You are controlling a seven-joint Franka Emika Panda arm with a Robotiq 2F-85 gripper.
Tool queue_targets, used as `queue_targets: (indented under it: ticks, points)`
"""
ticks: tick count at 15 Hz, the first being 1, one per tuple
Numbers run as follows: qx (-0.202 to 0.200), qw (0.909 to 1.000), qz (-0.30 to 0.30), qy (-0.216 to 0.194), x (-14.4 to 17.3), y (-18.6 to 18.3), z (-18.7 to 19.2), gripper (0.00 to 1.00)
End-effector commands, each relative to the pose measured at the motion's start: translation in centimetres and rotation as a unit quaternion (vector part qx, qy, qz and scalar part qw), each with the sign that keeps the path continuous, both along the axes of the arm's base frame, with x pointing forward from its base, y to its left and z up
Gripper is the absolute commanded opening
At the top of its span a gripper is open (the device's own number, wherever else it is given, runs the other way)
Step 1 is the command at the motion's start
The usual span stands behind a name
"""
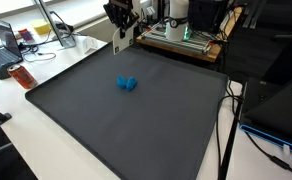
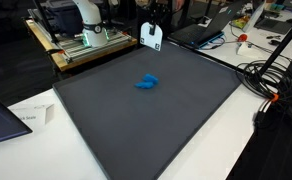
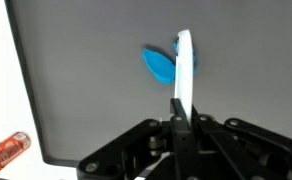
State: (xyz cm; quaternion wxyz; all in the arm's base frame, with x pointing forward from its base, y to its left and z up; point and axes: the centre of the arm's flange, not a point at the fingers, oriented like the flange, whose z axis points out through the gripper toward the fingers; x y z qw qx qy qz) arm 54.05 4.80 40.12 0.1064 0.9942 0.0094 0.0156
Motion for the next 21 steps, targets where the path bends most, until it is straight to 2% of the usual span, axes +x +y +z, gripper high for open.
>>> queue_targets:
  ticks: [1, 6, 10, 14, 17, 21]
  points:
    - [-0.005, 1.0000, 0.006, 0.001, 0.2, 0.8, 0.0, 0.01]
    - [-0.059, 0.9982, 0.004, 0.014, 1.1, 4.5, -1.3, 0.01]
    - [-0.121, 0.9921, 0.002, 0.030, 2.8, 7.8, -3.2, 0.01]
    - [-0.184, 0.9814, -0.015, 0.054, 4.9, 11.3, -5.9, 0.01]
    - [-0.205, 0.9746, -0.042, 0.079, 6.5, 13.2, -8.2, 0.01]
    - [-0.251, 0.9562, -0.112, 0.099, 8.9, 14.6, -11.1, 0.01]
